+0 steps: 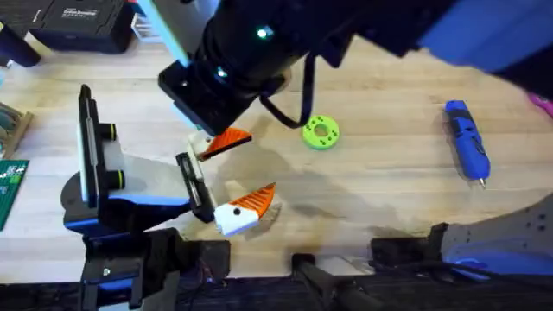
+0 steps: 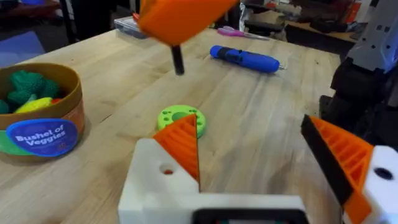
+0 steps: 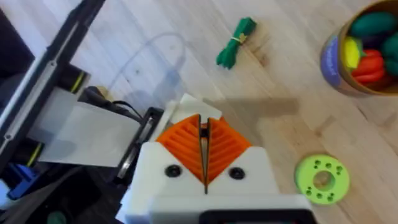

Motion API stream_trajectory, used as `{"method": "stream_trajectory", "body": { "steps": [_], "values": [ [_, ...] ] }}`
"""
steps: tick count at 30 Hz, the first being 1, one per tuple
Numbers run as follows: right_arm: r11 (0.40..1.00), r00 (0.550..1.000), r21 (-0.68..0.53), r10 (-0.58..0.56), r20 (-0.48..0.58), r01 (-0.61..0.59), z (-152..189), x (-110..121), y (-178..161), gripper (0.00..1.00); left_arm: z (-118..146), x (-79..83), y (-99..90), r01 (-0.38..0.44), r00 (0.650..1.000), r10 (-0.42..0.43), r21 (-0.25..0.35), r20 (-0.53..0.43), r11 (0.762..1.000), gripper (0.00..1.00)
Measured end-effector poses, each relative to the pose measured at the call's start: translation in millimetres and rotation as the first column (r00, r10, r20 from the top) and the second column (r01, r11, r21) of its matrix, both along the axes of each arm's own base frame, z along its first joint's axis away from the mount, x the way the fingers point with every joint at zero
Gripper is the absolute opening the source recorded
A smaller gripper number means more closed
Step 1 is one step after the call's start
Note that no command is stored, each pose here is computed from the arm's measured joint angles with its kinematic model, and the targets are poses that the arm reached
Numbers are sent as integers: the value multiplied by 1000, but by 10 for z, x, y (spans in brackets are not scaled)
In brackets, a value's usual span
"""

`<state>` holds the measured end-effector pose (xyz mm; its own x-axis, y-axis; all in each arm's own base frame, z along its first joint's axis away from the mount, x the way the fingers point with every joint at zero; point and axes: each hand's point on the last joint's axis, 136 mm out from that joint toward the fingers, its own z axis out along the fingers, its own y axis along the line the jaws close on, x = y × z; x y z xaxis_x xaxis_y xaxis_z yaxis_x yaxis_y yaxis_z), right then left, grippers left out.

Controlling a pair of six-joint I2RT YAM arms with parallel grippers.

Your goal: Pick up the gripper from the table and insert it into the empty holder that is missing its gripper. Then pick up a screw, insert it into the mounting hole, and use the screwdriver to tighten it. Finally, clean up the table by picking up the vegetable and placing it into the bucket.

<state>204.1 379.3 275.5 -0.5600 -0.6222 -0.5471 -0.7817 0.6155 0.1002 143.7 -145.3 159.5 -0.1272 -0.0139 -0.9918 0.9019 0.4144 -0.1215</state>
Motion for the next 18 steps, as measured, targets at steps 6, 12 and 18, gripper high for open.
{"method": "stream_trajectory", "body": {
  "steps": [6, 12, 18],
  "values": [
    [997, 998, -54, -57, 39, 59, 24, 42, -216, 7, 0, 0, 0, 0, 1000, 0, 0, 0, 1000, 985],
    [996, 993, -27, -88, 81, 91, 7, 21, -403, 7, 0, 0, 0, 0, 1000, 0, 1, 2, 1000, 985],
    [989, 985, 120, -107, 137, 91, -15, 14, -466, 7, 0, 0, 0, 0, 1000, 0, 1, 2, 1000, 985]
  ]
}}
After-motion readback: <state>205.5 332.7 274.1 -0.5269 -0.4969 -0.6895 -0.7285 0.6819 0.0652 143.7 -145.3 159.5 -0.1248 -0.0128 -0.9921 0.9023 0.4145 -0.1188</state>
